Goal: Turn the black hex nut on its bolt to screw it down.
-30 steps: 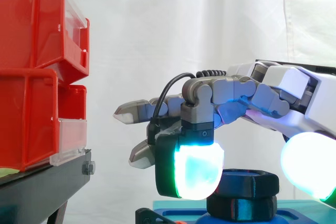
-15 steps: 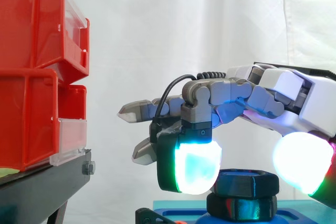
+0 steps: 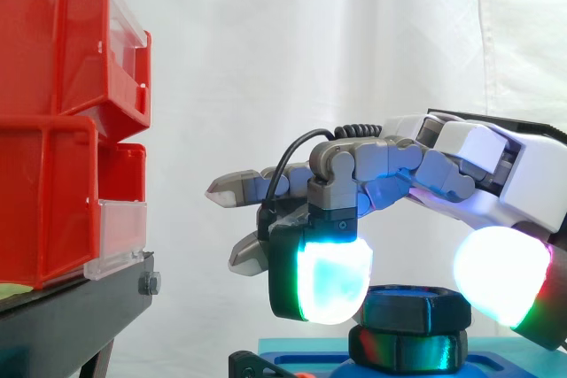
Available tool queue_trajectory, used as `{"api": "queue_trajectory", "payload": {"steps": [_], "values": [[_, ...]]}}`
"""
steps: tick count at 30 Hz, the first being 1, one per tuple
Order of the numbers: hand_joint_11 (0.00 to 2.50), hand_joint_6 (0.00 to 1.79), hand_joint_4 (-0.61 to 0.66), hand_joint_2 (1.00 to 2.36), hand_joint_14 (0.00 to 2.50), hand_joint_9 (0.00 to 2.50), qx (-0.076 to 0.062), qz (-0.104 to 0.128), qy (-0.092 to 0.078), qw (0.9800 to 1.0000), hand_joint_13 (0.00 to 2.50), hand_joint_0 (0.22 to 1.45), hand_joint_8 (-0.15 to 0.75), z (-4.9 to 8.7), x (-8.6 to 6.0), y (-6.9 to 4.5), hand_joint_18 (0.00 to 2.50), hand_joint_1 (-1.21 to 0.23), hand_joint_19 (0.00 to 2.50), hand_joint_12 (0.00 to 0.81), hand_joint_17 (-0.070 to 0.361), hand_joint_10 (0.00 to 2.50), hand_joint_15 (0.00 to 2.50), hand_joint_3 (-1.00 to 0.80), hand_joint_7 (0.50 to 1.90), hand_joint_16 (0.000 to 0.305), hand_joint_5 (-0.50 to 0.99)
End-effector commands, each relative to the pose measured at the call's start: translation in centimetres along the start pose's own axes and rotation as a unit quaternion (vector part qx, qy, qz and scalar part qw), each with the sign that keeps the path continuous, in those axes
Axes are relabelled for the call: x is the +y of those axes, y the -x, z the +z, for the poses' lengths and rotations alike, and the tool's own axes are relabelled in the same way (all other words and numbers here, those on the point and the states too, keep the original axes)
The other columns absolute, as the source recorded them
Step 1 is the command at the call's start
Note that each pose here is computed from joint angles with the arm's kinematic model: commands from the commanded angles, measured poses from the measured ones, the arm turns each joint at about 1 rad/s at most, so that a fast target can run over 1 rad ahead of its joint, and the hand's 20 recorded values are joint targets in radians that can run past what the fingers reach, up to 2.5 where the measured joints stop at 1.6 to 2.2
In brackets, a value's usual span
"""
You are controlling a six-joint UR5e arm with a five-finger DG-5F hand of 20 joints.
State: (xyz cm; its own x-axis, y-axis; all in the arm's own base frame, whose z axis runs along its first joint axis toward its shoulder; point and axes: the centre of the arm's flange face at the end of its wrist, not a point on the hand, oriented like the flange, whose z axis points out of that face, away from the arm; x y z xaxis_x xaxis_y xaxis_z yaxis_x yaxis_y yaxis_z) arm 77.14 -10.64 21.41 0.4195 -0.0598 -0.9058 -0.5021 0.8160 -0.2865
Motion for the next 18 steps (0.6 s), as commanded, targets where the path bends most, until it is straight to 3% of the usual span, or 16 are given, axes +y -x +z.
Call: {"api": "queue_trajectory", "payload": {"steps": [1, 18], "values": [[0.00, 0.59, 0.17, 1.00, 0.00, 0.80, 0.002, -0.002, 0.000, 1.0000, 0.51, 0.42, 0.219, -0.11, -0.01, -0.05, 0.60, -0.06, 0.57, 0.368, 0.128, 0.00, 0.00, -0.50, 1.53, 0.057, -0.04], [0.00, 0.61, 0.17, 1.00, 0.00, 0.80, 0.003, -0.005, 0.000, 1.0000, 0.52, 0.42, 0.217, -1.08, -0.47, -0.29, 0.60, -0.05, 0.57, 0.371, 0.129, 0.00, 0.00, -0.50, 1.50, 0.057, -0.04]]}}
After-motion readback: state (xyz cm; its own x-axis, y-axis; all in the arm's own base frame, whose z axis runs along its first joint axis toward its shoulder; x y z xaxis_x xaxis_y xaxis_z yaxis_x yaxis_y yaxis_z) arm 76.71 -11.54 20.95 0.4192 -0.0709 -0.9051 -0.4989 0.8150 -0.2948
